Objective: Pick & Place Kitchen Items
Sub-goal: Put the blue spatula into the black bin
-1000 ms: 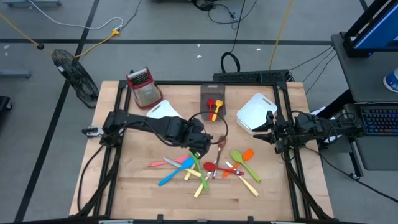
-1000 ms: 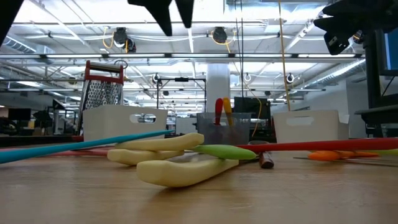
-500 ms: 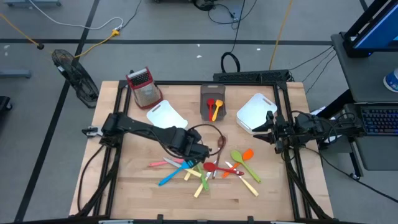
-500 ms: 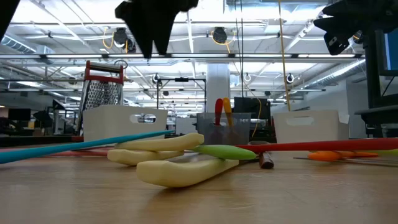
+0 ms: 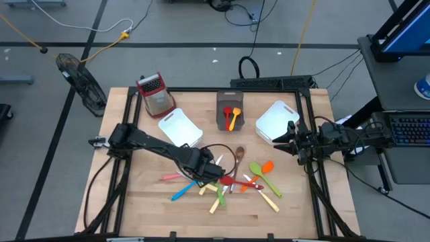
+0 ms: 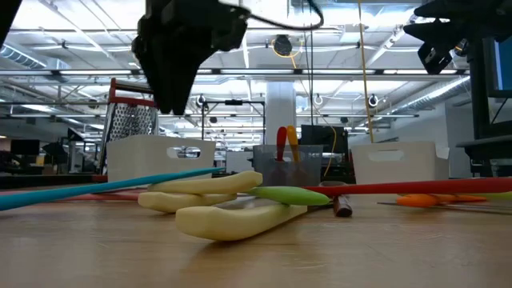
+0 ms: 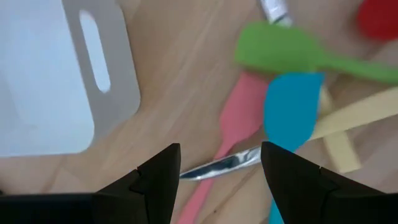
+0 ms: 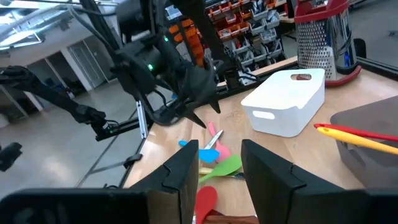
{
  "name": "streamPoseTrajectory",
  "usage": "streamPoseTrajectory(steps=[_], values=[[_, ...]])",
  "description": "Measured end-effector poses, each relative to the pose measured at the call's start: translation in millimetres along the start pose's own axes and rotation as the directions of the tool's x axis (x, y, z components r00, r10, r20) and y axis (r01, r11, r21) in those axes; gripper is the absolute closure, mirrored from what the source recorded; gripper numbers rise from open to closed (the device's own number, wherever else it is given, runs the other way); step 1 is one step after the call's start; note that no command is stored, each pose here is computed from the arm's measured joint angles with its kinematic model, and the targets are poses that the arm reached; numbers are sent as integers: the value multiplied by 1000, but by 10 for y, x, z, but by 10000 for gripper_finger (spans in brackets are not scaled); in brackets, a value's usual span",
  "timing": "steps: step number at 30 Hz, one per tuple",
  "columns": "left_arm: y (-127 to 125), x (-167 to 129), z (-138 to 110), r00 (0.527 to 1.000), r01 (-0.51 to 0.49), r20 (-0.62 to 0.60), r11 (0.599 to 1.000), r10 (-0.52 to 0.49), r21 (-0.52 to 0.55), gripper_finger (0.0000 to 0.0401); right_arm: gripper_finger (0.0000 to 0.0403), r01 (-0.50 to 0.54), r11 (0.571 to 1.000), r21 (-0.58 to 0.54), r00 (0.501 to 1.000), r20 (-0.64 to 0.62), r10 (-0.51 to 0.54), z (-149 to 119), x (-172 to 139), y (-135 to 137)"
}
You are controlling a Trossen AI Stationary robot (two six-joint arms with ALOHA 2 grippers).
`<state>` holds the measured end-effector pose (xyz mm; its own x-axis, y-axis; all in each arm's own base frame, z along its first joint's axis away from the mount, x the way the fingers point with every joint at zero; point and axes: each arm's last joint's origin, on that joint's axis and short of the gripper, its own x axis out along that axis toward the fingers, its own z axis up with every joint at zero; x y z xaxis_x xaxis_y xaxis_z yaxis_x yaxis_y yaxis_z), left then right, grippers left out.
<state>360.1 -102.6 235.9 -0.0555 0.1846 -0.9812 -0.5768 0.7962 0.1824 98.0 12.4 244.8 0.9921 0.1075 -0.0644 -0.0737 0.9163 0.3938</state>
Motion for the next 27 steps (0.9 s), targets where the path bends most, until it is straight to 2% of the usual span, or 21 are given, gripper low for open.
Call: streamPoseTrajectory(steps=[5, 13, 19, 27], values=[[86, 53, -127, 996, 83, 15, 996, -83, -30, 171, 289, 0, 1000, 0, 1000, 0, 0, 0, 0, 0], [463, 0, -533, 967, 230, 158, 951, -200, -205, 171, 289, 2, 1000, 0, 1000, -4, -2, -3, 8, -1], [661, -1, -826, 905, 364, 317, 904, -285, -226, 171, 289, 4, 1000, 1, 1000, -8, -4, 2, 68, 3], [894, 192, -1173, 821, 486, 456, 840, -344, -241, 171, 289, -19, 998, 53, 999, 34, 17, 53, 198, 29]])
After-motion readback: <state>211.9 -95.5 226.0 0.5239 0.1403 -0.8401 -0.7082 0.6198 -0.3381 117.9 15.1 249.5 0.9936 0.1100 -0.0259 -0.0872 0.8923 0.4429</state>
